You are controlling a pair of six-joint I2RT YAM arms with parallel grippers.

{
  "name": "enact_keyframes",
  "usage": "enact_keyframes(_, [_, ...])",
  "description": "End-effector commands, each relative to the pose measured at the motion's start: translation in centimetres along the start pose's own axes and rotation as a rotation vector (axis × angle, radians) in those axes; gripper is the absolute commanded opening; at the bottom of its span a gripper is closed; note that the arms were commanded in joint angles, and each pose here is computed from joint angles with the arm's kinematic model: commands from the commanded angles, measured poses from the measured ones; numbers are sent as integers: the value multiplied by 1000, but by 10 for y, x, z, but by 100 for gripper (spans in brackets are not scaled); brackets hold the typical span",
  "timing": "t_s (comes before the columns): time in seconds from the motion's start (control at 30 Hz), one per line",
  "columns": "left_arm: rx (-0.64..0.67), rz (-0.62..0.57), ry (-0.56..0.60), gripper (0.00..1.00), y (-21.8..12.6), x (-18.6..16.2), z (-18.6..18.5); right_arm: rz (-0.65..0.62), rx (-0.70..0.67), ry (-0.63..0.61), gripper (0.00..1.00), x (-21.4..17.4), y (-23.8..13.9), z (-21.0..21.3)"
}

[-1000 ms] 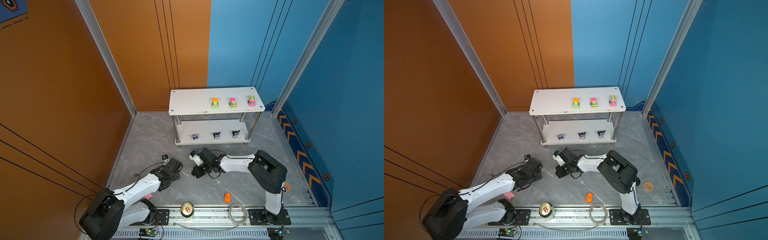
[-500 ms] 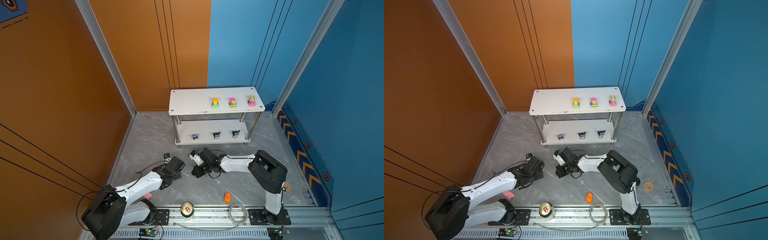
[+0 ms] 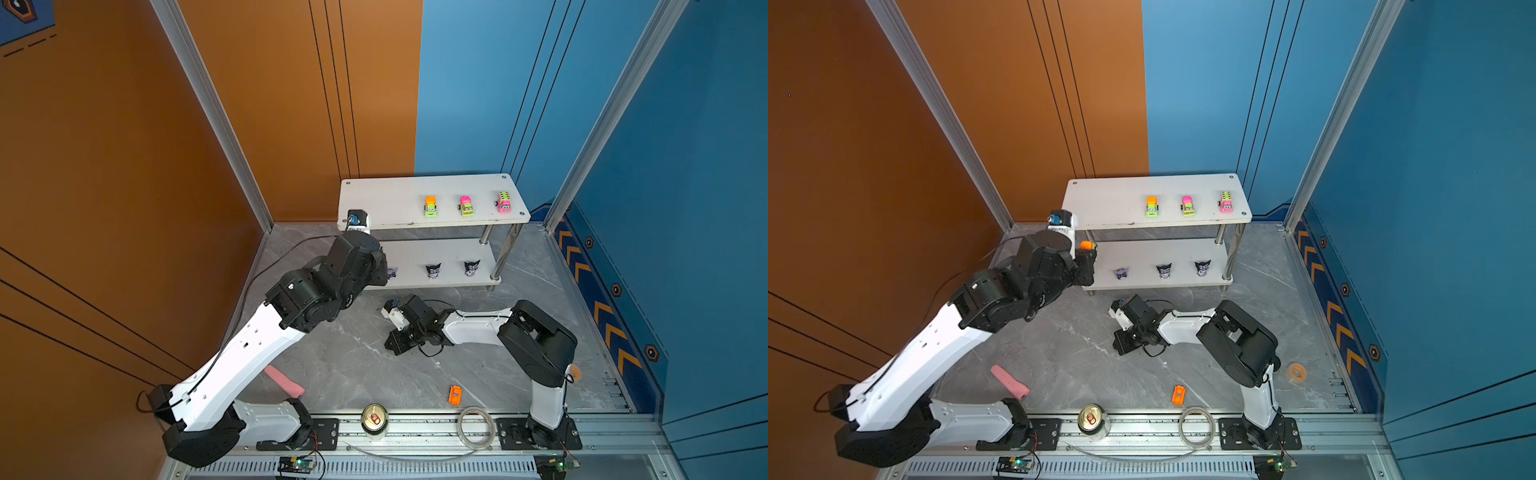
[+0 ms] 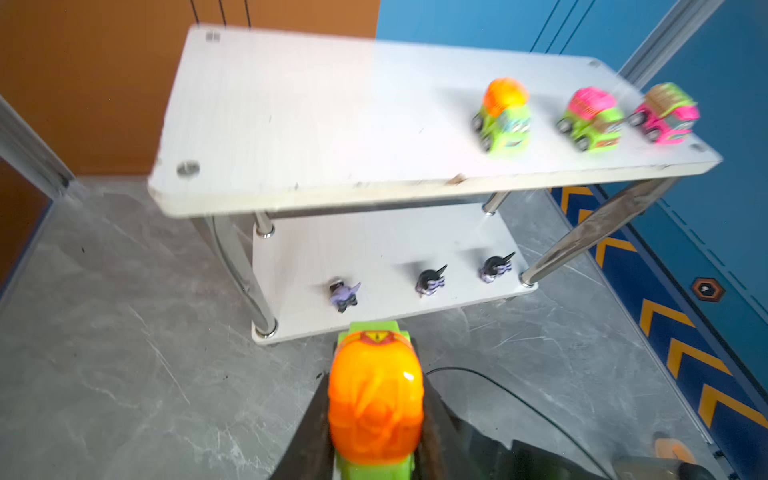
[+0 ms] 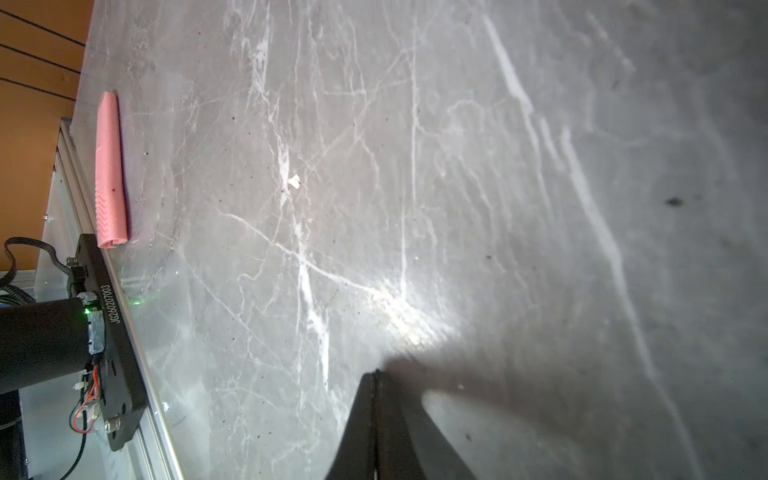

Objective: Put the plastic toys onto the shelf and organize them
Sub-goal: 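Lift the car off the table with the left gripper, then carry the car with the left gripper up over the shelf top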

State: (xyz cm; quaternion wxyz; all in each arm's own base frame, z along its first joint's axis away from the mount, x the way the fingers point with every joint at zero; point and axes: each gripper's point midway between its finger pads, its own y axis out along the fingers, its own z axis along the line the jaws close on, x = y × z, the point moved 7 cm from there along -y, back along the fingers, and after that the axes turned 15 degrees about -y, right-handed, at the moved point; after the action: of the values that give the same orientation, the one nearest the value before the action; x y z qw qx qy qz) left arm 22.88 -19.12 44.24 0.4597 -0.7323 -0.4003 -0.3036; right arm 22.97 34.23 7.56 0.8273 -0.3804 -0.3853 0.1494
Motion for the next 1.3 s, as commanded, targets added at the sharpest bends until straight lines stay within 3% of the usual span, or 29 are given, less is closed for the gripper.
enact_keyframes(0.0, [110,-6,265,16,5,6,-22,37,-13,36,5,-12,3,-6])
enact_keyframes(0.17, [90,-79,369,17,17,31,-67,33,-13,36,5,-12,2,-5])
enact_keyframes(0.33, [117,-84,381,16,48,42,-77,30,-19,35,5,-13,0,-5])
enact_keyframes(0.63, [147,-84,299,16,82,59,-64,37,-14,42,6,-14,3,-4])
enact_keyframes(0.97, [152,23,124,17,127,62,-27,45,-20,44,6,-15,5,-5])
enact_keyframes(1.27, [140,67,104,18,148,54,-27,51,-19,46,6,-16,6,-5])
